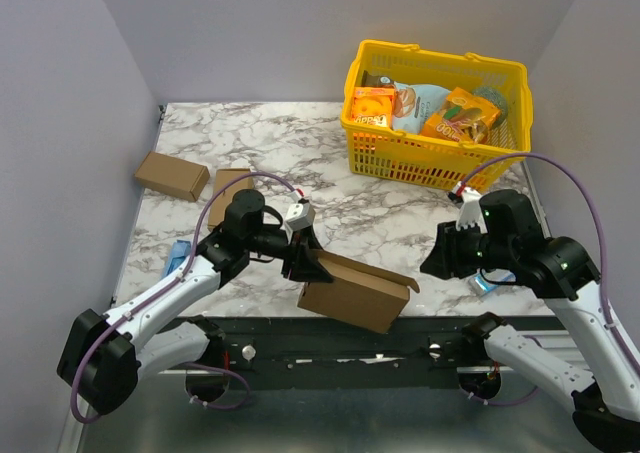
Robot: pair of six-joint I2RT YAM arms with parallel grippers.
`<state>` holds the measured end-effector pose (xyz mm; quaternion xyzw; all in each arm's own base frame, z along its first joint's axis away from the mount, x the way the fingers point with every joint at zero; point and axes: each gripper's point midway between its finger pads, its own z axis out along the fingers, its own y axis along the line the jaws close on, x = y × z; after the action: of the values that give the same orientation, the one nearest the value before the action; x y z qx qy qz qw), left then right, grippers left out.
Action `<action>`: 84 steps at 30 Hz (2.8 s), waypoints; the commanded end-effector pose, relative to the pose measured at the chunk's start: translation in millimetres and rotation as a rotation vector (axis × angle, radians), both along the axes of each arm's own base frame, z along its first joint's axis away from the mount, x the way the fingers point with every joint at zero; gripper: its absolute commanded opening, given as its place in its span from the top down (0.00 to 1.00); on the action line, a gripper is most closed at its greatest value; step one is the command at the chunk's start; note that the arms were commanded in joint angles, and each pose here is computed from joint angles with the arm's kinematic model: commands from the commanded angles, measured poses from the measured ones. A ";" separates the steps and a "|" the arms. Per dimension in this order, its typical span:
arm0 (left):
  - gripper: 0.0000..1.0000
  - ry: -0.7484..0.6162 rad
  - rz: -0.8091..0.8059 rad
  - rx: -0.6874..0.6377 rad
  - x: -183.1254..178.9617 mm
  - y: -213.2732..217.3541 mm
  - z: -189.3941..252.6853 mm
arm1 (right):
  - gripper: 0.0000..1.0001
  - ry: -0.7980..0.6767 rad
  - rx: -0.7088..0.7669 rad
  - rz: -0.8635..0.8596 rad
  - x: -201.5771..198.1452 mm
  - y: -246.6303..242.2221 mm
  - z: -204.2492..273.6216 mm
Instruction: Fold the paper box
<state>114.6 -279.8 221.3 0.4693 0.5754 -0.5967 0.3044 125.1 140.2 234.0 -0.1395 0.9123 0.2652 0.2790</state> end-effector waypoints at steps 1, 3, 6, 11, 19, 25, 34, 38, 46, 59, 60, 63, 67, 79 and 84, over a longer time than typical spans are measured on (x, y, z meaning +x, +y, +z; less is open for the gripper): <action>0.88 -0.016 -0.008 -0.001 3.4 -0.7 4.4 | 0.57 0.023 0.001 0.055 -25.3 -7.4 6.3; 0.88 -0.018 0.002 0.009 5.0 -0.6 2.3 | 0.59 0.015 0.004 0.063 -24.2 -6.3 3.2; 0.88 -0.026 0.014 0.011 6.3 -0.3 2.5 | 0.63 0.032 0.042 0.111 -26.7 3.5 -1.4; 0.88 -0.021 0.017 0.015 7.1 -0.6 1.0 | 0.65 0.051 0.050 0.160 -30.3 8.2 -12.0; 0.88 -0.021 0.020 0.017 7.5 -0.6 0.7 | 0.66 0.073 0.050 0.167 -24.2 13.8 -28.3; 0.88 -0.014 0.020 0.021 7.9 -0.9 -1.4 | 0.67 0.073 0.050 0.167 -19.4 16.5 -32.6; 0.88 -0.011 0.029 0.027 9.5 -1.2 -2.9 | 0.71 0.098 0.069 0.174 -16.7 23.1 -39.5; 0.88 -0.011 0.030 0.028 9.8 -1.3 -2.6 | 0.72 0.106 0.070 0.179 -18.5 23.1 -40.7; 0.89 -0.013 0.030 0.027 9.6 -1.1 -2.9 | 0.80 0.124 0.044 0.168 -18.7 19.7 -52.0; 0.91 -0.239 0.239 0.132 31.7 5.8 -19.5 | 0.99 0.156 0.126 0.048 -7.9 30.2 -43.3; 0.91 -0.260 0.252 0.142 31.5 5.8 -20.4 | 0.99 0.147 0.138 0.036 -4.5 31.9 -41.8; 0.91 -0.301 0.276 0.154 29.4 6.2 -22.3 | 0.99 0.145 0.161 -0.017 2.0 33.4 -41.4; 0.90 -0.301 0.271 0.172 28.4 4.7 -26.9 | 0.99 0.133 0.197 -0.069 8.7 35.8 -38.2; 0.90 -0.306 0.264 0.188 26.3 3.4 -31.3 | 0.99 0.097 0.219 -0.143 18.6 33.4 -24.4; 0.90 -0.306 0.265 0.192 25.9 3.4 -32.4 | 0.99 0.091 0.221 -0.158 20.8 32.5 -23.0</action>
<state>129.3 -281.8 206.6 0.5097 0.6019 -0.4503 0.4185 138.1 163.7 184.3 -0.0252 0.9185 0.3148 0.2381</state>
